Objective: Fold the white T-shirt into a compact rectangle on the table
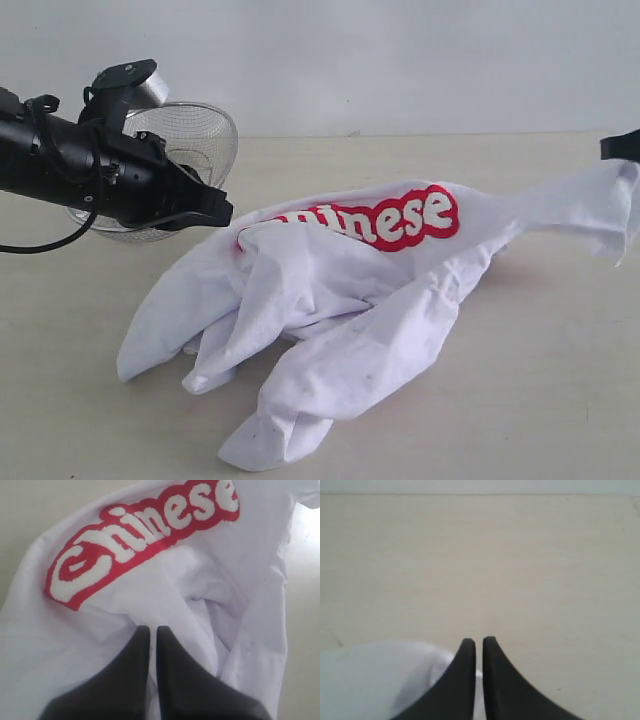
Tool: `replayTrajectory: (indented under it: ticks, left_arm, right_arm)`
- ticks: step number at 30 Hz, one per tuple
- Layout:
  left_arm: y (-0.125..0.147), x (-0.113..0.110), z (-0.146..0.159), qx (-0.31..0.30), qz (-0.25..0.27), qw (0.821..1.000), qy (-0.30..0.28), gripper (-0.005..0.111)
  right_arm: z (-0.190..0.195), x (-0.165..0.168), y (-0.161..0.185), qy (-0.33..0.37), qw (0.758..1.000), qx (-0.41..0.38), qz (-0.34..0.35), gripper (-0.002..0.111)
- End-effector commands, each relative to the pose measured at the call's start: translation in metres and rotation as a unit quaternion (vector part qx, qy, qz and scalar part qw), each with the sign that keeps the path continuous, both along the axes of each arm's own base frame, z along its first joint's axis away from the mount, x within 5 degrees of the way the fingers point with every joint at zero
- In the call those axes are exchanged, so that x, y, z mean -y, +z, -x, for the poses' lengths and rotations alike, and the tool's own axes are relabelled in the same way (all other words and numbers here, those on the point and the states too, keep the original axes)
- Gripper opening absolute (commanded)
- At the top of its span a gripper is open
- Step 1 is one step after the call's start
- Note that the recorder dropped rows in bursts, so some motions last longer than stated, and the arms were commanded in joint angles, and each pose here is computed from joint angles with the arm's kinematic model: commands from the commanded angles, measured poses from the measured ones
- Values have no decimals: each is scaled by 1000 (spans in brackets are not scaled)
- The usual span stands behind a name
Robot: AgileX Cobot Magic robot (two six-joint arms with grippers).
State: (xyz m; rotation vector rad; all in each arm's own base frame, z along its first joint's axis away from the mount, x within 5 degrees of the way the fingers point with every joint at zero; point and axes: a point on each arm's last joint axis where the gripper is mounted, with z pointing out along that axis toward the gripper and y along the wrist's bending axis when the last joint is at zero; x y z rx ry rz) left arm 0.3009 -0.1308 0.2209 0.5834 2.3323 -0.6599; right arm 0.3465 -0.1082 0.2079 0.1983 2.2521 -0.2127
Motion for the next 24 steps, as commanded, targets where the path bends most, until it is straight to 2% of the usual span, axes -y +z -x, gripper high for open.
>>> replayTrajectory:
  ticks: [1, 2, 4, 8, 9, 10, 14, 15, 17, 21, 24]
  left_arm:
    - [1, -1, 0, 4, 1, 1000, 5, 4]
    - [1, -1, 0, 4, 1, 1000, 5, 4]
    - [1, -1, 0, 4, 1, 1000, 5, 4]
    - [1, -1, 0, 6, 0, 1000, 4, 4]
    - [1, -2, 0, 8, -1, 1000, 7, 4]
    - [1, -2, 0, 8, -1, 1000, 6, 4]
    - [1, -1, 1, 8, -1, 1000, -1, 4]
    - [1, -1, 1, 8, -2, 1000, -2, 4]
    - [1, -1, 1, 9, -5, 1000, -4, 4]
    - [3, -3, 3, 19, -23, 999, -21, 4]
    - [6, -3, 5, 26, -27, 999, -25, 4]
  right_arm:
    - [4, 17, 9, -34, 999, 29, 6, 0]
    - [4, 16, 9, -33, 999, 29, 6, 4]
    - [3, 12, 8, -26, 999, 22, 1, 17]
    - [1, -9, 3, -35, 997, 5, -69, 70]
    - [-1, -20, 2, -24, 996, -5, -83, 72]
    - [-2, -32, 1, -8, 995, -21, -97, 68]
    - [-6, -99, 2, 100, 982, -91, -134, 40]
    - [-6, -112, 3, 116, 977, -102, -145, 38]
    - [-3, -138, 4, 148, 967, -120, -166, 41]
    - [10, -166, 18, 180, 949, -141, -219, 57]
    - [27, -183, 27, 214, 929, -181, -242, 58]
